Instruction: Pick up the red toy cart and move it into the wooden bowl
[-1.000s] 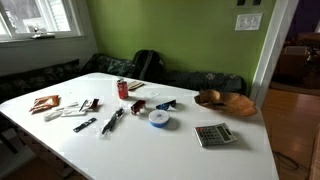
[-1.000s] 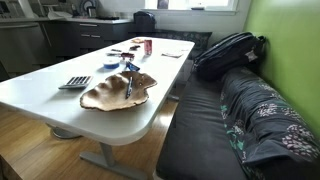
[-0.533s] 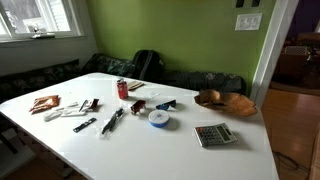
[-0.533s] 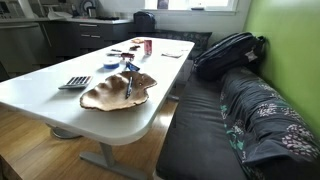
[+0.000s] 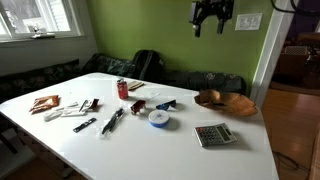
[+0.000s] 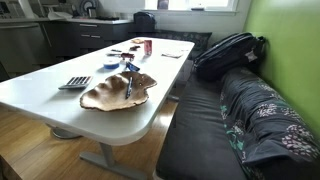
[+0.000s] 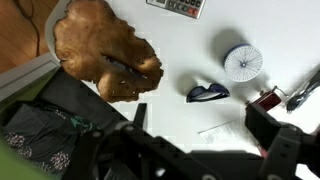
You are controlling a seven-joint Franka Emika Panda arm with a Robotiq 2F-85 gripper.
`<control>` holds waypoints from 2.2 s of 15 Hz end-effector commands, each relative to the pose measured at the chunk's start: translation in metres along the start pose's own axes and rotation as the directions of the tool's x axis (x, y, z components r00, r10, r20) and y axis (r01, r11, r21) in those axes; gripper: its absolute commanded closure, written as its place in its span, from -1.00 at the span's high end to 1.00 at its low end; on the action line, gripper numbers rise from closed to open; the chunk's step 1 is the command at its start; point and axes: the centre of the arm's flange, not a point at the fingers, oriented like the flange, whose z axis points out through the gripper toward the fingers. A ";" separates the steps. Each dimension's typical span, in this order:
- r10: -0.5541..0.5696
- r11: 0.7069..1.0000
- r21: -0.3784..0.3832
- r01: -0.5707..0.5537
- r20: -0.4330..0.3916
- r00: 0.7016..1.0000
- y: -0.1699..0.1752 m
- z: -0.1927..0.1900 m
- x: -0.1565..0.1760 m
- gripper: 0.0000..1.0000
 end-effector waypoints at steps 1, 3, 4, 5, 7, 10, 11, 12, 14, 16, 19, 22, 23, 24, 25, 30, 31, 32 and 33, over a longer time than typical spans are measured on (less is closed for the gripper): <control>0.065 0.998 -0.029 -0.063 0.058 0.996 -0.076 0.061 0.020 1.00; 0.116 0.992 -0.069 -0.110 0.099 0.988 -0.096 0.106 0.031 1.00; 0.132 0.988 -0.100 -0.115 0.189 0.973 -0.102 0.121 0.039 1.00; 0.089 0.994 -0.066 -0.082 0.109 0.990 -0.077 0.096 0.005 1.00; 0.108 0.991 -0.093 -0.094 0.158 0.981 -0.087 0.129 0.018 1.00; 0.118 0.990 -0.099 -0.102 0.171 0.978 -0.090 0.137 0.028 1.00; 0.118 0.990 -0.099 -0.102 0.171 0.978 -0.090 0.134 0.029 1.00; 0.225 0.974 -0.051 -0.219 0.212 0.951 -0.100 0.144 0.029 1.00; 0.312 0.948 -0.008 -0.317 0.201 0.929 -0.120 0.166 0.040 1.00; 0.387 0.913 0.058 -0.404 0.193 0.902 -0.145 0.189 0.055 1.00; 0.507 0.839 0.144 -0.524 0.138 0.851 -0.176 0.224 0.081 1.00; 0.613 0.755 0.233 -0.613 0.083 0.786 -0.212 0.255 0.100 1.00; 0.649 0.725 0.251 -0.641 0.063 0.759 -0.222 0.267 0.105 1.00; 0.681 0.697 0.264 -0.667 0.046 0.730 -0.230 0.277 0.108 1.00; 0.702 0.679 0.268 -0.683 0.035 0.711 -0.239 0.289 0.110 1.00; 0.748 0.647 0.219 -0.731 0.004 0.664 -0.264 0.336 0.118 1.00; 0.738 0.658 0.202 -0.725 0.018 0.675 -0.266 0.341 0.118 1.00; 0.718 0.678 0.191 -0.710 0.036 0.695 -0.268 0.344 0.118 1.00; 0.710 0.688 0.194 -0.699 0.018 0.704 -0.271 0.344 0.119 1.00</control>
